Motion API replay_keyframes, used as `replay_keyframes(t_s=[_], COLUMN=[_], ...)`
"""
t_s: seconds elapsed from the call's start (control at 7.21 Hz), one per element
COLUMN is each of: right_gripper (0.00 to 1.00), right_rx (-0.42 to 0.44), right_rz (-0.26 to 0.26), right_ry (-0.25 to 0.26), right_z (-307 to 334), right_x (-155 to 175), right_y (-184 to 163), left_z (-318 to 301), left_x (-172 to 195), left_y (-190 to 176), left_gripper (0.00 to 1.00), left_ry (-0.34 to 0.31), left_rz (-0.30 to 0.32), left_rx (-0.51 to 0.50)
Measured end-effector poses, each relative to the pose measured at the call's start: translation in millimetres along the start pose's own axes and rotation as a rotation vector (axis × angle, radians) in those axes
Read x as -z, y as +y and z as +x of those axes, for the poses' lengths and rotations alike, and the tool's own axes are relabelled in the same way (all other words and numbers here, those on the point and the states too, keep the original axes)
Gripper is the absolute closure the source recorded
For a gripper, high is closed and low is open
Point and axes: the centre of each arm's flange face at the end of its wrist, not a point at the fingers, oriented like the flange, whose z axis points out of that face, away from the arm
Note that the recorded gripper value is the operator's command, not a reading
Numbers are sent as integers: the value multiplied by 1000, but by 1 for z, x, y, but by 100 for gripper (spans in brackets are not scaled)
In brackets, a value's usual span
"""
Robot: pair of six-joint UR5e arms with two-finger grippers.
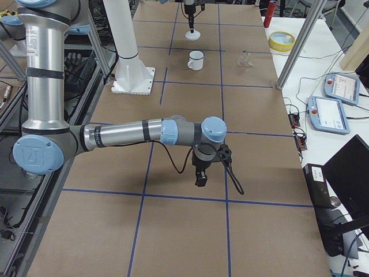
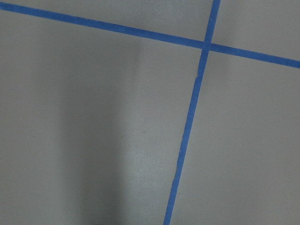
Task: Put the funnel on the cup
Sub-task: 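Lift the white lid off the mug and set it down beside the mug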
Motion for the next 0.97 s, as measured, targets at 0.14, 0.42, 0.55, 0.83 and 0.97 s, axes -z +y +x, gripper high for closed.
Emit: replay_keyframes(t_s=[0.14, 0.42, 0.55, 0.83, 0.97], right_gripper=[0, 0, 0, 0, 0], right_rx=[-1, 0, 0, 0, 0], right_rz=[0, 0, 0, 0, 0], right_ry=[0, 0, 0, 0, 0], right_z=[0, 0, 0, 0, 0], right_x=[0, 0, 0, 0, 0], right_y=[0, 0, 0, 0, 0], left_z=[-6, -12, -12, -12, -12], left_x=[-34, -92, -105, -118, -122], left_y=[-2, 2, 4, 10, 11], left_gripper=[100, 100, 100, 100, 100], left_ry=[3, -4, -10, -19, -24], left_rz=[-8, -16, -20, -32, -37], left_rx=[21, 43, 47, 43, 42])
